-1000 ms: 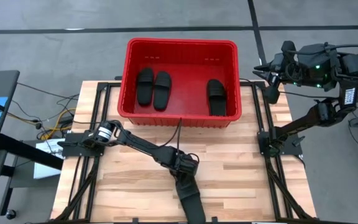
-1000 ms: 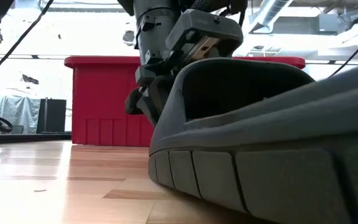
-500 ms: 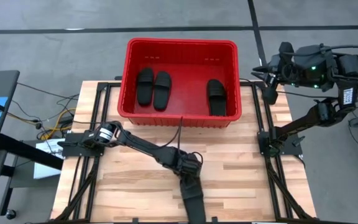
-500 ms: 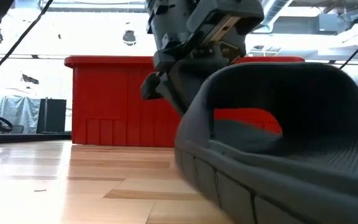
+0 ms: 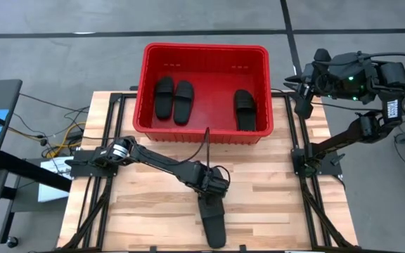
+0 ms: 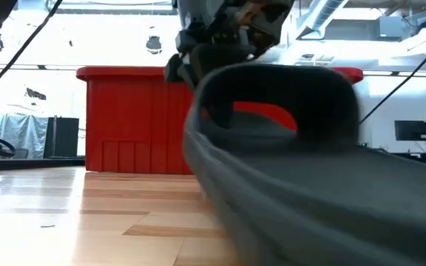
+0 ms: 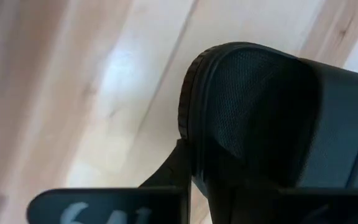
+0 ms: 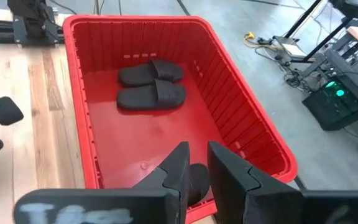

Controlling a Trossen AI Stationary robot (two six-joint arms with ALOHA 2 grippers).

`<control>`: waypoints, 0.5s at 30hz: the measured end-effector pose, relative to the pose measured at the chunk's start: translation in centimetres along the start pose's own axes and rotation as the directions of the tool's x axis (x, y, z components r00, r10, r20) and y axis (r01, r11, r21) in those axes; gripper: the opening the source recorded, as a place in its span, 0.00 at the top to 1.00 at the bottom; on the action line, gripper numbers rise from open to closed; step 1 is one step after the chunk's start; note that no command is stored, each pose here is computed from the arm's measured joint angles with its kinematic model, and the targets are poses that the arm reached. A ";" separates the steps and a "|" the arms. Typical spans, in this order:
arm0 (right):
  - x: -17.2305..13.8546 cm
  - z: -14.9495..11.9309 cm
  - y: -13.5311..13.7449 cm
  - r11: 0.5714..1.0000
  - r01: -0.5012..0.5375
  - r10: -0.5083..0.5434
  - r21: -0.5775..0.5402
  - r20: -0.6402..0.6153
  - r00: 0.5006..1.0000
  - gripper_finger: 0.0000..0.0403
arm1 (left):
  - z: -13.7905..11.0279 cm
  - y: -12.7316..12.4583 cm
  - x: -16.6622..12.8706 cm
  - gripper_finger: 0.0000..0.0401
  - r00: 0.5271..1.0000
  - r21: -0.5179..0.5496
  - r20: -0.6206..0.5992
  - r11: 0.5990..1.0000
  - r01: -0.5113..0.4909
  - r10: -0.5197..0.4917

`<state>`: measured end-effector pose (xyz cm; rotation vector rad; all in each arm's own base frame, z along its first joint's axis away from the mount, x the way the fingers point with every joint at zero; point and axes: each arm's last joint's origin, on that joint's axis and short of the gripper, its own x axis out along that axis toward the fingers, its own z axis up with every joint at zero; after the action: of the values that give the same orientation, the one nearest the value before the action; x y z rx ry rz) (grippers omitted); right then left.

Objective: Pick and place slides into bin
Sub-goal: Put the slipper into the organizer bin

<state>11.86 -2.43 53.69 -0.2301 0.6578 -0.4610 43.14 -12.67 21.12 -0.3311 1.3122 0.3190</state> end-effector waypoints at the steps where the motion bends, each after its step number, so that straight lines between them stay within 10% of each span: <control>1: -0.1 -0.1 -0.1 1.000 0.005 -0.005 0.002 0.003 1.000 0.87 | 0.0 0.1 -0.4 0.98 1.000 0.010 -0.005 1.000 -0.013 0.013; 15: -1.9 -1.3 -1.3 0.995 0.053 -0.055 0.079 0.030 0.998 0.87 | 1.0 0.7 -7.1 0.98 0.984 0.048 0.081 0.986 -0.161 0.157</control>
<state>9.29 -2.70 54.19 -0.1815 0.6020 -0.5331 42.15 -11.86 28.22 -0.1670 1.2720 0.4256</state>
